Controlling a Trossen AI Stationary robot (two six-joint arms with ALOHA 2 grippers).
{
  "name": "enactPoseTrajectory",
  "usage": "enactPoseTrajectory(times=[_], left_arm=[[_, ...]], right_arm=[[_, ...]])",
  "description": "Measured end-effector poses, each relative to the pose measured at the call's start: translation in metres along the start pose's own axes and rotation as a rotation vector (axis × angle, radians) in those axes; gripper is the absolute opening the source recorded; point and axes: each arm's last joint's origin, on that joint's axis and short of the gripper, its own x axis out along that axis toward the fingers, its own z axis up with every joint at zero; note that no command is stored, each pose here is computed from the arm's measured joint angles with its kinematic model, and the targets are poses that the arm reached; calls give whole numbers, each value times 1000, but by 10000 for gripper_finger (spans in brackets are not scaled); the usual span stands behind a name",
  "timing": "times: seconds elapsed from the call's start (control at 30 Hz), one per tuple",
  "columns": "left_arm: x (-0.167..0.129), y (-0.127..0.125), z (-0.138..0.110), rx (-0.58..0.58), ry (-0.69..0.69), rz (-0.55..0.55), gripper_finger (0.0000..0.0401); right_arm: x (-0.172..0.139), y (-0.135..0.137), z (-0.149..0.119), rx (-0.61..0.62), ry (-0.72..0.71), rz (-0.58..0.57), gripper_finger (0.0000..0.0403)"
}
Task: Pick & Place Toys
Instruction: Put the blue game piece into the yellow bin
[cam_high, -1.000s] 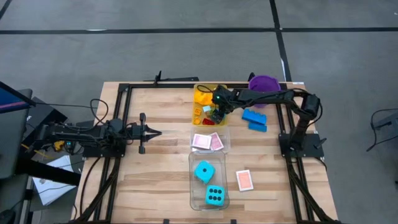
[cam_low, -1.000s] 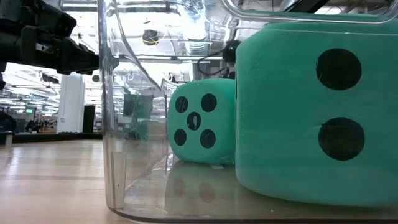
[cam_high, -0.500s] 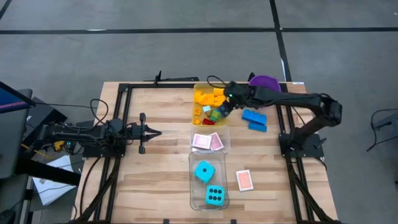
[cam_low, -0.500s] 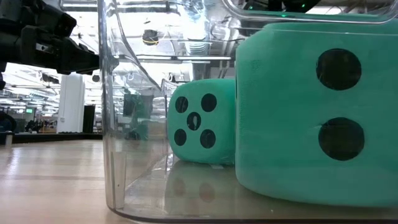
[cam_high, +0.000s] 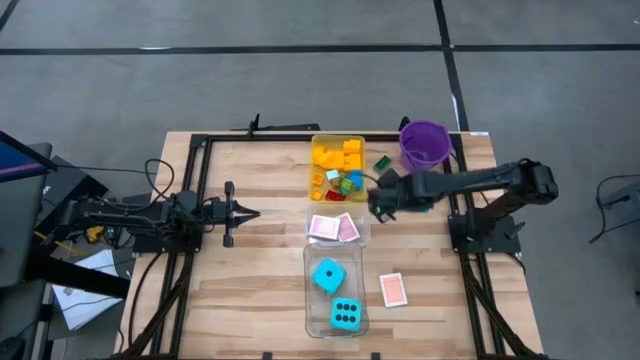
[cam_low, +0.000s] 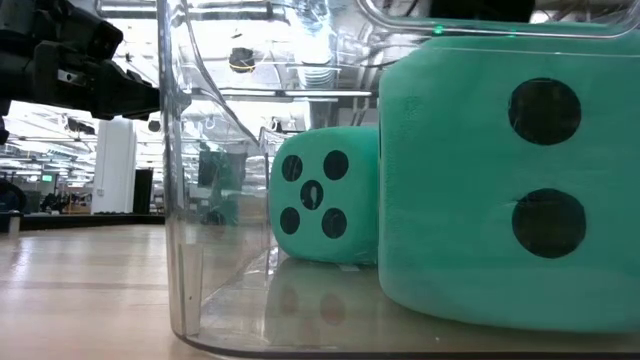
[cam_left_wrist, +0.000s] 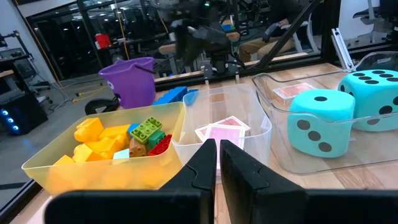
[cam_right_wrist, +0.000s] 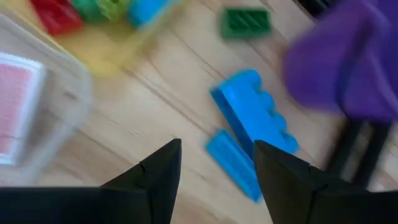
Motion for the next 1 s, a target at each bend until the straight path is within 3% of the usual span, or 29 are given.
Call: enactPoseTrajectory(times=[0.13,0.3,0.5,0.63,0.73,1.0], left_arm=[[0,0,0,0,0,0,17],[0,0,0,0,0,0,17],[0,0,0,0,0,0,17],[0,0,0,0,0,0,17],[0,0,0,0,0,0,17],[0,0,0,0,0,0,17]], right_arm=[[-11,2,-19,74,-32,-90,191],[-20,14,-39,194,-153,-80,175],[12,13,-84,353,-216,-136,73],[31,2,-108,538,-327,-158,9],[41,-4,-115,649,-372,-130,11],[63,-9,-112,764,-415,-101,1]])
